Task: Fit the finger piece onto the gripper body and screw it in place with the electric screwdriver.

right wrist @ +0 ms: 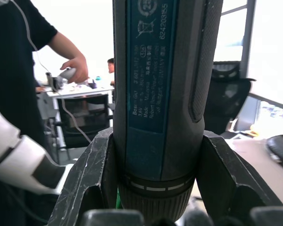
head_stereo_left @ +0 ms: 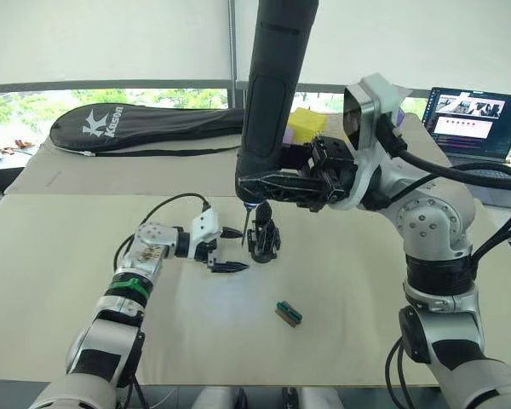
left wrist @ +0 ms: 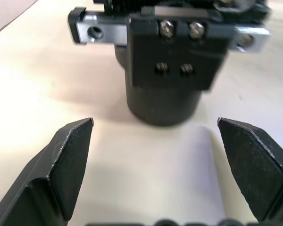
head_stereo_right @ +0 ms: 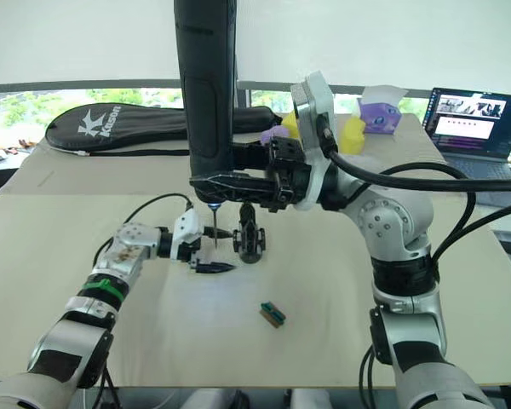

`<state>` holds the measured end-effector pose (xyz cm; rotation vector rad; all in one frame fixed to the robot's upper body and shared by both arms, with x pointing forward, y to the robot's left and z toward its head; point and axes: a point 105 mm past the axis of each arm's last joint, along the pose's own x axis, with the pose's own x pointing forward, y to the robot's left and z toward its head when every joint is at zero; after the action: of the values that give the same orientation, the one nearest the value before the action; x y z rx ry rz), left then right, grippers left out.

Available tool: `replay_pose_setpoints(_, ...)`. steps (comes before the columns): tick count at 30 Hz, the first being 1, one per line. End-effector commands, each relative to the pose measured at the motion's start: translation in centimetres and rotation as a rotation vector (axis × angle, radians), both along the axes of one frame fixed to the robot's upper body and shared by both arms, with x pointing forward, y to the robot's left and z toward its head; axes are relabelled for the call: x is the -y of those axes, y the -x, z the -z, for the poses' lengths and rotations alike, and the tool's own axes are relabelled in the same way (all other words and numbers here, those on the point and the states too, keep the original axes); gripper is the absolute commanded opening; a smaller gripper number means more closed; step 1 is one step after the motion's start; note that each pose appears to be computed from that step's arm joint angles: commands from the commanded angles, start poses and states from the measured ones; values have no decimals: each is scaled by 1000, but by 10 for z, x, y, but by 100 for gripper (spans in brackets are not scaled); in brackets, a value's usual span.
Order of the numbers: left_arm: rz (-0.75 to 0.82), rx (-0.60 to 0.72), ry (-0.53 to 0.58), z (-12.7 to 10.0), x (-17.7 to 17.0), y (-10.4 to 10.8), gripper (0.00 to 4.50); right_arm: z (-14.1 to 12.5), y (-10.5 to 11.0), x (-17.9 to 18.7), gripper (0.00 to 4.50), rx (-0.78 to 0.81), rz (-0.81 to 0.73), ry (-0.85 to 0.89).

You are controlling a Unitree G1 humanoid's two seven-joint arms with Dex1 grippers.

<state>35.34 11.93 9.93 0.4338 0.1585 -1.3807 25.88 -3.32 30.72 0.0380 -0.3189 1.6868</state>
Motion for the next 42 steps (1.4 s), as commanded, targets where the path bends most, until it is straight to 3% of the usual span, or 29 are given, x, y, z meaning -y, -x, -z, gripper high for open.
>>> replay_pose_setpoints(1, 117, 18, 6, -23, -5, 20, 450, -6, 21, 7, 191, 69, -59, 2)
replay_pose_setpoints(7, 384, -41, -49, -30, 9, 83, 450, 19, 39, 24, 191, 84, -41, 68)
replay_pose_setpoints(12, 459, -29, -6, -21, 37, 102, 450, 42, 47, 36, 191, 98, 45, 102)
replay_pose_setpoints(17, 435, 59, 27, -2, 58, 98, 450, 63, 54, 43, 191, 115, 147, 118)
replay_pose_setpoints(22, 420, 59, 24, 18, 62, 100, 450, 73, 52, 44, 191, 102, 261, 82)
replay_pose_setpoints(32, 381, 88, 82, 18, 88, 86, 450, 86, 55, 50, 191, 77, 363, 71)
replay_pose_setpoints(42, 384, 83, 100, 18, 95, 86, 450, 96, 51, 58, 191, 71, 456, 66)
